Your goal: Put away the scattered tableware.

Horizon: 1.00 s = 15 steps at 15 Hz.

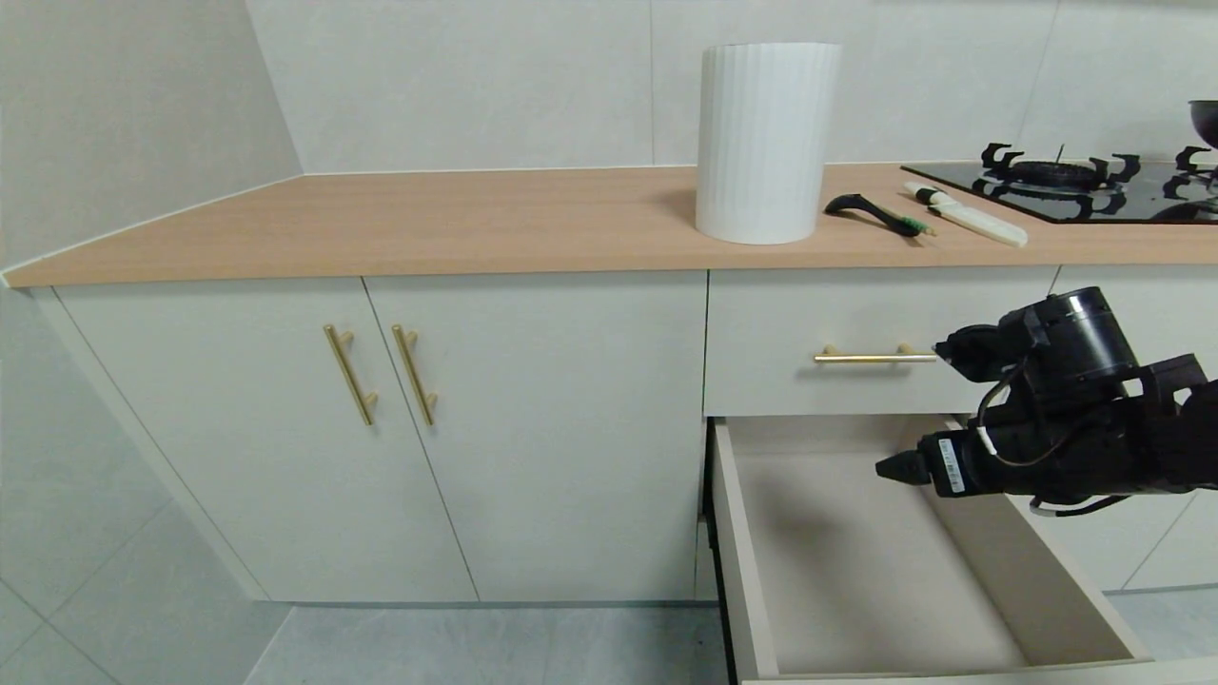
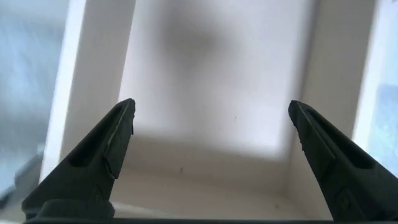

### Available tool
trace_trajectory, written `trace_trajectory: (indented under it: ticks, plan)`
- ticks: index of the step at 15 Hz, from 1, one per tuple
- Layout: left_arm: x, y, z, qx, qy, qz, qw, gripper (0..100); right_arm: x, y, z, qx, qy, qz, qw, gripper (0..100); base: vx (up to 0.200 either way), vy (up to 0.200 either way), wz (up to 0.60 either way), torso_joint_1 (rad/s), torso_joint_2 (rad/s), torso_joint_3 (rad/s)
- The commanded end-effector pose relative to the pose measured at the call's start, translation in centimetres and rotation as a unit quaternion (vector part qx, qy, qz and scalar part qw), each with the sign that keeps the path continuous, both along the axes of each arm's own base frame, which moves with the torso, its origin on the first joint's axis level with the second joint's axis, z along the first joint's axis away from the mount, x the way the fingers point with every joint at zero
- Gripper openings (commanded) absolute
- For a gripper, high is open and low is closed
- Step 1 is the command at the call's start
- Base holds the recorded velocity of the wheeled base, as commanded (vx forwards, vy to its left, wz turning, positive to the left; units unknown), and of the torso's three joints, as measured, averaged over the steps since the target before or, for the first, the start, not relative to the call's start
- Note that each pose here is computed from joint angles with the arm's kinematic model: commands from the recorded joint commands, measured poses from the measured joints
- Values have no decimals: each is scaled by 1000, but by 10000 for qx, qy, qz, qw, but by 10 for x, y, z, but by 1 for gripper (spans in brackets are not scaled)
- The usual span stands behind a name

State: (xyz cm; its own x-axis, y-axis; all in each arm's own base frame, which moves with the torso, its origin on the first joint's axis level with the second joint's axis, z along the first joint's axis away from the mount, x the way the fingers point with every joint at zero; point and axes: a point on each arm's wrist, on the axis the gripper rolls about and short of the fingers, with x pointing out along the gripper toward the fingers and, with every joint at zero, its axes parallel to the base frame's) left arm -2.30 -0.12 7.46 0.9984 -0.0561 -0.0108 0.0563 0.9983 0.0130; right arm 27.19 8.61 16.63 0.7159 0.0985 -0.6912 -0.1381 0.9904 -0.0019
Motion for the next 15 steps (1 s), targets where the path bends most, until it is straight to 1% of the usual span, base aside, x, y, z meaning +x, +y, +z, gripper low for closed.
trace_trajectory:
  ticks: [1, 8, 12, 15]
  plan:
    - [0, 0, 0, 1, -1, -3, 10000, 100, -4, -5, 9, 57, -182, -60, 9998, 100, 0, 0, 0, 0, 0, 0]
    - [0, 0, 0, 1, 7, -3, 10000, 100, -9, -7, 16, 85, -324, -71, 9994, 100, 0, 0, 0, 2, -9, -3]
    - [0, 0, 0, 1, -8, -3, 10000, 100, -9, -8, 15, 77, -318, -85, 9994, 100, 0, 0, 0, 67, -256, -249]
    - [0, 0, 0, 1, 7, -3, 10000, 100, -9, -8, 16, 74, -326, -87, 9994, 100, 0, 0, 0, 167, -533, -294]
